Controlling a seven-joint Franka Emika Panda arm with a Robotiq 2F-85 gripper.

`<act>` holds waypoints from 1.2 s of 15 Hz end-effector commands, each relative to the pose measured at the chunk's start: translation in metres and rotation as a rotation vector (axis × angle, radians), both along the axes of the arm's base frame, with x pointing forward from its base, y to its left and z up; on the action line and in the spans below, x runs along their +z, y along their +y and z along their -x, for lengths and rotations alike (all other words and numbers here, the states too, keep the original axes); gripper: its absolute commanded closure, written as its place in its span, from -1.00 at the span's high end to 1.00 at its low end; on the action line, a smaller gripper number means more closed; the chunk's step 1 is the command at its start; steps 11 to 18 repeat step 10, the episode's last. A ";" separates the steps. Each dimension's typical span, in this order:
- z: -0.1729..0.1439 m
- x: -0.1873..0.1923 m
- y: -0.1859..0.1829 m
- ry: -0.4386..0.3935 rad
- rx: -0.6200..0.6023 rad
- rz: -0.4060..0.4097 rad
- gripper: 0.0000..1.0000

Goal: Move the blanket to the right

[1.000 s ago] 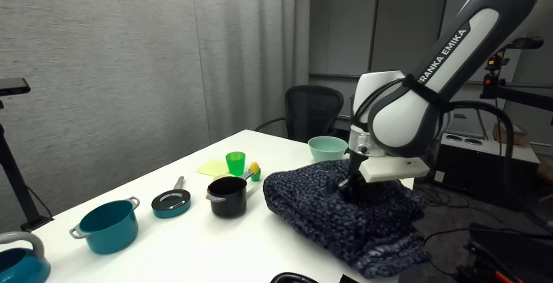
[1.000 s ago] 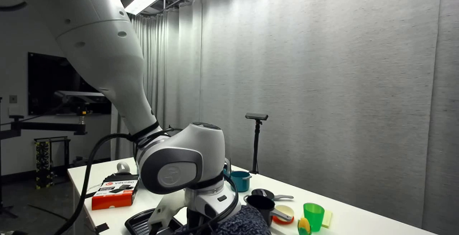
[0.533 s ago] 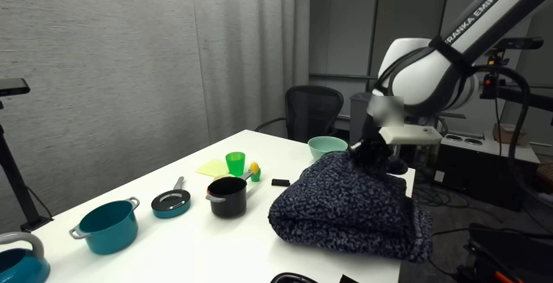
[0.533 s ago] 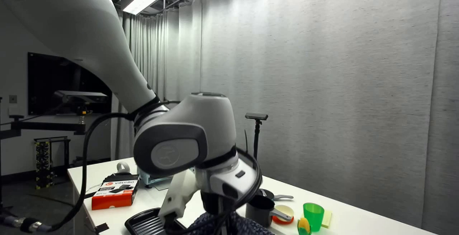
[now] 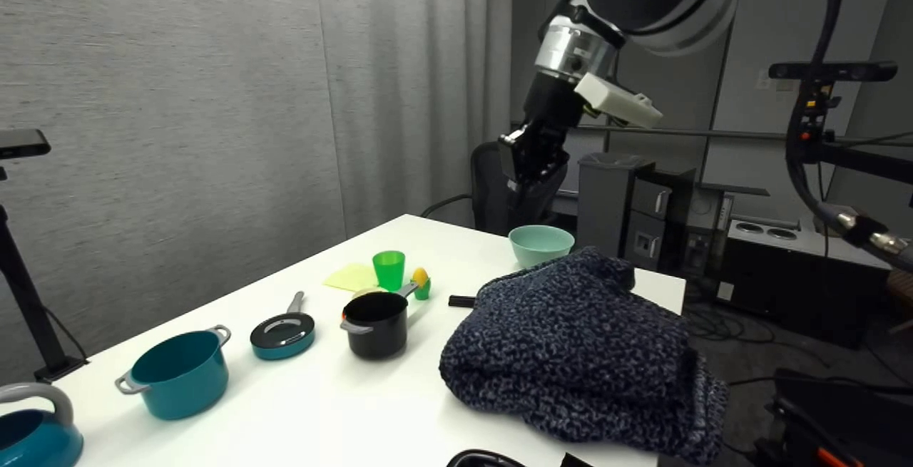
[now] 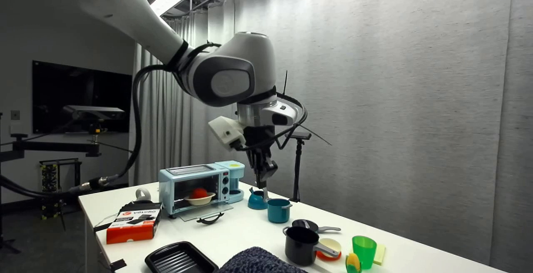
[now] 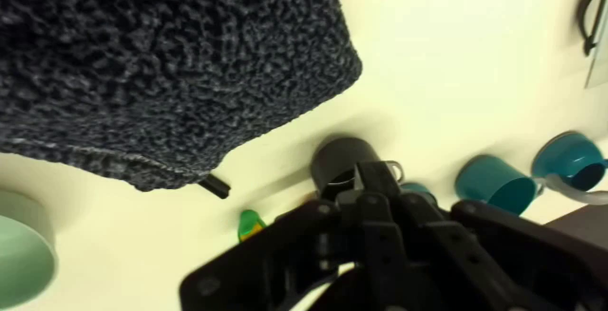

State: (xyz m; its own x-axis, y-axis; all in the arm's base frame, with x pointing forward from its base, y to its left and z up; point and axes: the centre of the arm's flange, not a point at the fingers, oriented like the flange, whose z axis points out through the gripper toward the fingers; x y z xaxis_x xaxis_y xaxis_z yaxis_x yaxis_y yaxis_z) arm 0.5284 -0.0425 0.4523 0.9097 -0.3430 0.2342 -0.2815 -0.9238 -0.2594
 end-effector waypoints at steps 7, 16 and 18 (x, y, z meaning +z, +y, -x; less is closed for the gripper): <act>-0.083 -0.009 0.064 0.188 0.294 -0.027 -0.48; -0.048 -0.012 0.047 0.193 0.278 -0.053 -0.67; -0.048 -0.012 0.047 0.193 0.278 -0.053 -0.67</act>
